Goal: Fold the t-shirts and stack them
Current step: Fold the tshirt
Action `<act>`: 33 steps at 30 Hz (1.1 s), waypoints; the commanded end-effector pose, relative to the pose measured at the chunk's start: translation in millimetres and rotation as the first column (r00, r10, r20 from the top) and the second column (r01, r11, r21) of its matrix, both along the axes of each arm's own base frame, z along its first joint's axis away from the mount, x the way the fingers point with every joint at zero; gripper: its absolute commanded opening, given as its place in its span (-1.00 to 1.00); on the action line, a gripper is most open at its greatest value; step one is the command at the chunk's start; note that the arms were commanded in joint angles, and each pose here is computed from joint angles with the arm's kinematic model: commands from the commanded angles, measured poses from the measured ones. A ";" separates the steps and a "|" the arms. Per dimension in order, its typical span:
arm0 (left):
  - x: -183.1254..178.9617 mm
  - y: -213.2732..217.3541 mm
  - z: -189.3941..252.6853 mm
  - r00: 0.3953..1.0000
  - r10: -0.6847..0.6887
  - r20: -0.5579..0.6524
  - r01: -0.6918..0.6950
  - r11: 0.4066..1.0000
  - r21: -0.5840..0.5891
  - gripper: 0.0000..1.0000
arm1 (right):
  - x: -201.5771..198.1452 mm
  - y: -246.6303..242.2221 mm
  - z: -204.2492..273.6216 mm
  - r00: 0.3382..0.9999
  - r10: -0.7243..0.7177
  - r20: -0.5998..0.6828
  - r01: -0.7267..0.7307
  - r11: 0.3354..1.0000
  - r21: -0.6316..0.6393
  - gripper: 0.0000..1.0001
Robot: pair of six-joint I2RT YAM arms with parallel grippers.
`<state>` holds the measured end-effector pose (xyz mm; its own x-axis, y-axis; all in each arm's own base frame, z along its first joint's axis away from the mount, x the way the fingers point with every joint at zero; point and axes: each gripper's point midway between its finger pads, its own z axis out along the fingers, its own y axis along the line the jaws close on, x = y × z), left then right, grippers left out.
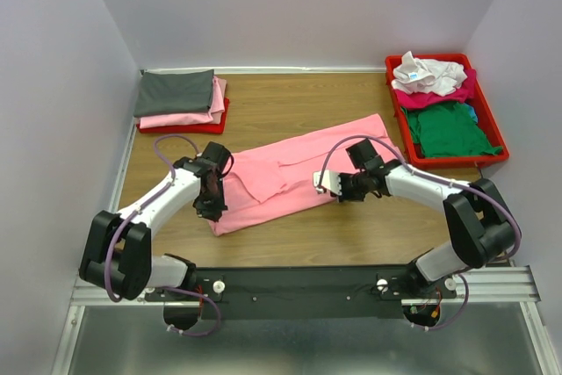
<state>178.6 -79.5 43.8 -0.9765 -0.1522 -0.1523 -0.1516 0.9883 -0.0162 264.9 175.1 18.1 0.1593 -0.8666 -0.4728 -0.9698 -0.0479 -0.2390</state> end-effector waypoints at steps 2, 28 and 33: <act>-8.1 0.9 -3.0 0.999 -0.038 -0.013 0.038 0.999 0.005 -1.00 | -13.4 -17.5 -8.2 1.000 -0.014 -0.025 0.012 0.997 -0.073 -0.98; 73.7 -41.4 186.8 0.697 0.023 0.717 0.225 0.942 -0.248 0.38 | -12.7 186.7 94.5 0.982 0.008 -0.189 0.034 0.975 0.218 0.18; 52.4 -0.6 280.8 0.304 0.314 0.900 0.152 0.916 -0.371 0.70 | -20.4 221.6 43.6 0.983 -0.025 -0.181 0.040 0.996 0.080 0.11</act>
<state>237.3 -113.6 253.0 -0.5133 -0.2803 -0.8111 0.1490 0.9017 -0.4059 244.6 390.7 89.0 0.1100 -0.7531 -0.6487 -0.9939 -0.0831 -0.0720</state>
